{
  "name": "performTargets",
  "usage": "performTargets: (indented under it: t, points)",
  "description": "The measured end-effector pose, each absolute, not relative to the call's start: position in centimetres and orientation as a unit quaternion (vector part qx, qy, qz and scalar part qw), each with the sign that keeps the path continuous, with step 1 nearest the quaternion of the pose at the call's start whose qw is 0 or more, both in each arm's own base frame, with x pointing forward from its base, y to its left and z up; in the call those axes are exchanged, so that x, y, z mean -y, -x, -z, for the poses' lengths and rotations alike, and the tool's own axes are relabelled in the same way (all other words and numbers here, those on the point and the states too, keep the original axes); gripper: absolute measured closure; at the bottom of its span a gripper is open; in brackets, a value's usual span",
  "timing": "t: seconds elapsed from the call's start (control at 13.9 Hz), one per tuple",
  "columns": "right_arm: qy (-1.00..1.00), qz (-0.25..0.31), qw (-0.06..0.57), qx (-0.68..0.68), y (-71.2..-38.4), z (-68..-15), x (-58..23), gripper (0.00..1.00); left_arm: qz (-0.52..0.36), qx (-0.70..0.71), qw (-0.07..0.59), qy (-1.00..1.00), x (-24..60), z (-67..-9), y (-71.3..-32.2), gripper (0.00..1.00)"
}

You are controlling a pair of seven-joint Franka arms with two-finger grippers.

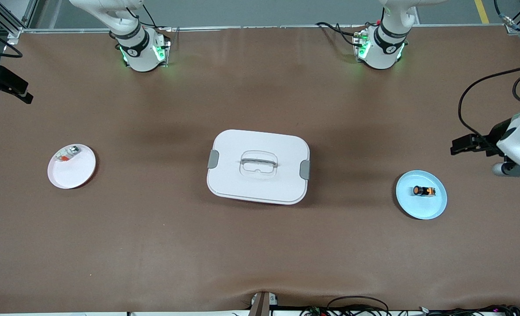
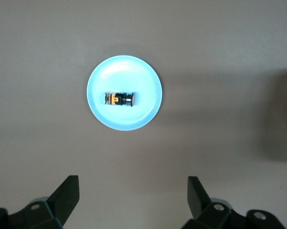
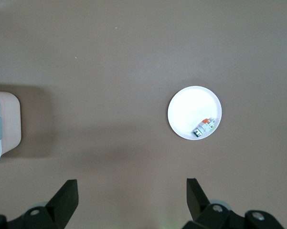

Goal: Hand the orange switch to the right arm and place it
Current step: 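Lower the left gripper over the orange switch on the blue plate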

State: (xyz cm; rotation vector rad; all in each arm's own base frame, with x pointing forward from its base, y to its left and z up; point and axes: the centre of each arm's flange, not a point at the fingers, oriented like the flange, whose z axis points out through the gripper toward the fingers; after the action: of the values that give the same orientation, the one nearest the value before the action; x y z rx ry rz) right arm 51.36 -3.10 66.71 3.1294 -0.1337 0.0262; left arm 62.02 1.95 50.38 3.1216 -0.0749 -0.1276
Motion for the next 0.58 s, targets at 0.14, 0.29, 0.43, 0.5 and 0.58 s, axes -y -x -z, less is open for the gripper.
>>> performTargets:
  t: [0.14, 0.29, 0.43, 0.5, 0.58]
  points:
    - [-0.999, -0.012, 0.005, 0.047, -51.4, -66.8, 3.5, 0.0, 0.043, 0.021, 0.009, -0.999, -2.4, -47.8, -63.2, 0.0]
    - [-0.999, -0.018, 0.005, 0.049, -51.5, -66.9, 3.8, 0.0, 0.047, 0.026, 0.011, -0.999, -3.1, -45.3, -64.1, 0.0]
    - [-0.999, -0.019, 0.005, 0.048, -51.5, -66.9, 3.8, 0.0, 0.044, 0.035, 0.012, -0.998, -3.5, -43.1, -64.8, 0.0]
    - [-0.999, -0.021, 0.005, 0.045, -51.6, -67.0, 3.8, 0.0, 0.042, 0.037, 0.012, -0.998, -3.6, -41.9, -65.0, 0.0]
    - [-0.999, -0.023, 0.005, 0.041, -51.6, -67.0, 3.8, 0.0, 0.04, 0.037, 0.012, -0.998, -3.9, -40.7, -65.2, 0.0]
